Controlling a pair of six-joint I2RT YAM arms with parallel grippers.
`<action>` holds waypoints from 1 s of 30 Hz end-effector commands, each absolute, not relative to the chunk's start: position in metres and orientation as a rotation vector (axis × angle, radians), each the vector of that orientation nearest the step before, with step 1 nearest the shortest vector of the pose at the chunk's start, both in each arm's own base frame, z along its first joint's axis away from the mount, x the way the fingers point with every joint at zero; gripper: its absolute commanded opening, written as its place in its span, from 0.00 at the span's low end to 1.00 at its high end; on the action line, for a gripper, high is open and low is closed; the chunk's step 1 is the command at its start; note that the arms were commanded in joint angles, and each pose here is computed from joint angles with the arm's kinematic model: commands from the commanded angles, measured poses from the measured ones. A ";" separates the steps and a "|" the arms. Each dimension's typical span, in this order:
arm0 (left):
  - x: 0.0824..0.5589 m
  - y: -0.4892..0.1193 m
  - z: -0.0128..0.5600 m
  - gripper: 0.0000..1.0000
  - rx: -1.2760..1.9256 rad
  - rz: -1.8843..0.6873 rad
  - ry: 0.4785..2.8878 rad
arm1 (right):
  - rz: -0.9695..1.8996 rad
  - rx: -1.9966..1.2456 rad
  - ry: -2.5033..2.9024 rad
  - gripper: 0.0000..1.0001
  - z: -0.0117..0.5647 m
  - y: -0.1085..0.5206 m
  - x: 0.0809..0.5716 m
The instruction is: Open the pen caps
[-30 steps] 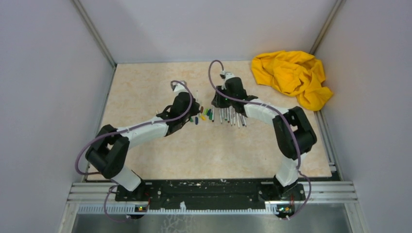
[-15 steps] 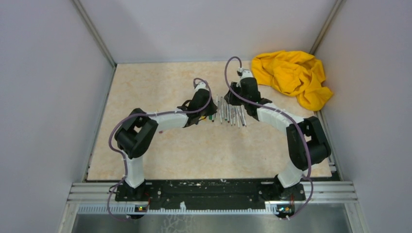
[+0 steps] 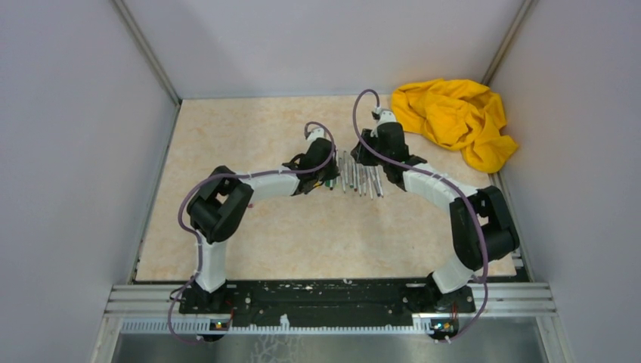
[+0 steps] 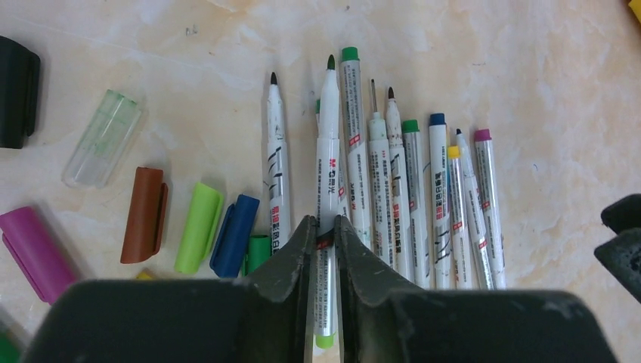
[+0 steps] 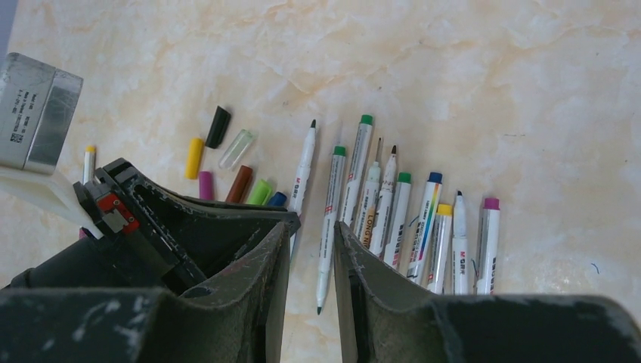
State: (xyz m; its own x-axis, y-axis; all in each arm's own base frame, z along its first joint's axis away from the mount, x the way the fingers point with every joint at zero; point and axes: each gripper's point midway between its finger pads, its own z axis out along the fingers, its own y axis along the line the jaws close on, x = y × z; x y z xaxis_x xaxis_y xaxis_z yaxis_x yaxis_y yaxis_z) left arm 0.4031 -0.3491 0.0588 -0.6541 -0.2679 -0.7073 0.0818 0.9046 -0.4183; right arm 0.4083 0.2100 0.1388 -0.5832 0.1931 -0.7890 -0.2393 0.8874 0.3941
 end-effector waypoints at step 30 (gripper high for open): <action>0.364 -0.143 0.101 0.42 -0.606 -0.034 2.109 | 0.733 -0.095 1.992 0.28 0.185 0.239 0.408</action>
State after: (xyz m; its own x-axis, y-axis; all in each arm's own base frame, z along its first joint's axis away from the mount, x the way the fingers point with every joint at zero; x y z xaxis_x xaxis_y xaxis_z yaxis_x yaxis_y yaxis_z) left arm 0.3781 -0.1914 0.1291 -0.4233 -0.4280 -0.7985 -0.2771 0.9003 -0.3356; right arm 0.4011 0.2214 0.1436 -0.5957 0.1903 -0.7803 -0.2833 0.8593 0.4259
